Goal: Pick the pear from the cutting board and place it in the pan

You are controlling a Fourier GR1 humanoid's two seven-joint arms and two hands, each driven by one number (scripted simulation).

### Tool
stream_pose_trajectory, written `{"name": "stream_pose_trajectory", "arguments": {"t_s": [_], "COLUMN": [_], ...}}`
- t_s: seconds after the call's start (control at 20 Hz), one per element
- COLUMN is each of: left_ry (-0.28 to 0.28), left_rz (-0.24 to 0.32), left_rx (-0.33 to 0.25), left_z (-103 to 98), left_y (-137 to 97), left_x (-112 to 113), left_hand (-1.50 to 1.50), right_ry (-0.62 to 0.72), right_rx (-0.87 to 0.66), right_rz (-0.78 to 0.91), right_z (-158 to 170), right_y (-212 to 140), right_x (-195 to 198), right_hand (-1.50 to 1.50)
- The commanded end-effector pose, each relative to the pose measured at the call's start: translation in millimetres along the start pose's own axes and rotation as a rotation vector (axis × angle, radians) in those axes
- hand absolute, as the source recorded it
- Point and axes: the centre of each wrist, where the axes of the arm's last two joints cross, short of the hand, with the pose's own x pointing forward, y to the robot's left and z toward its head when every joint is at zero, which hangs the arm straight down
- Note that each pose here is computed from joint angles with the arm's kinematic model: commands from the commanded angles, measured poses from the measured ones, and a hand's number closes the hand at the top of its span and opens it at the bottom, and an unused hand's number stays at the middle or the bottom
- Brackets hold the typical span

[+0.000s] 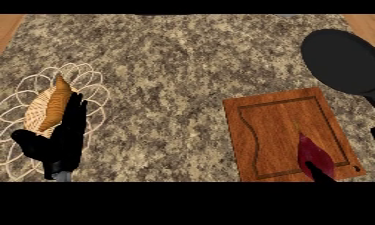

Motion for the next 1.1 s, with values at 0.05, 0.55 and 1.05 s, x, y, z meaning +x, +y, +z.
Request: {"name": "stream_pose_trajectory", "arguments": {"t_s": [0.05,0.55,1.05], "left_ry": [0.131,0.114,0.122], "left_rz": [0.004,-0.007,-0.011], "left_rx": [-0.034,-0.096,-0.065], "left_z": [7.0,5.4,-0.2], "left_y": [-14.1,-34.9,-27.0], "left_x": [-24.2,-25.6,-11.4], "left_hand": [0.0,0.0,0.0], "right_ry": [0.099,0.408,0.494], "right_rx": [-0.045,0.332,0.489], "right_rz": [0.137,0.595,0.751], "right_z": [-11.3,-51.1,-104.4], "right_y": [-22.1,-27.4,-9.4], "right_x": [26.6,51.1,80.6], "right_hand": [-1.5,-1.5,-1.5]}}
